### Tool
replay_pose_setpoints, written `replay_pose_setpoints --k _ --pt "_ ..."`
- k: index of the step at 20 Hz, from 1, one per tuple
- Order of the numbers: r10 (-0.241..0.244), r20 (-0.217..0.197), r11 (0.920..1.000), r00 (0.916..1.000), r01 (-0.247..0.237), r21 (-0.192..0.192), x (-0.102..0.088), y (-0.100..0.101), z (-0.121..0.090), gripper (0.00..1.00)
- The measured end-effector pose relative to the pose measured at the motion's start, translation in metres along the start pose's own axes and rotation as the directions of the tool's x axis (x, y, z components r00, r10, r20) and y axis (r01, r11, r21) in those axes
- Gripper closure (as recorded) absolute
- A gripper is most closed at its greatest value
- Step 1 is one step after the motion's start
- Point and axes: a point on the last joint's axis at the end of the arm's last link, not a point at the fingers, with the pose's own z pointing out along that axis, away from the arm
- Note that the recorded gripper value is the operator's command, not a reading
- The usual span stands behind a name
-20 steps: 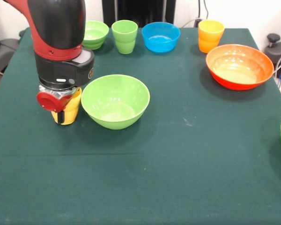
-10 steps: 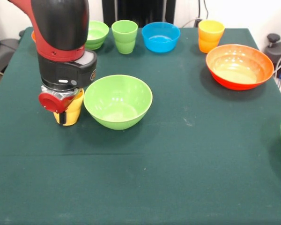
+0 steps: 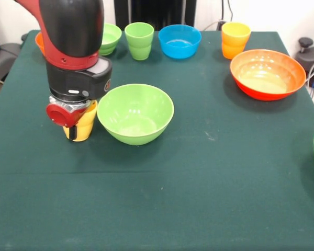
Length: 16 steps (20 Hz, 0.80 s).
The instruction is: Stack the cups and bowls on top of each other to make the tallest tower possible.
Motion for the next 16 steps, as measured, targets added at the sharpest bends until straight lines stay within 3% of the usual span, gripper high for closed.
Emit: replay_pose_setpoints --k 16 --pt "0.031 -0.030 0.9995 0.9991 -0.031 -0.010 0.039 -0.005 -0.007 1.00"
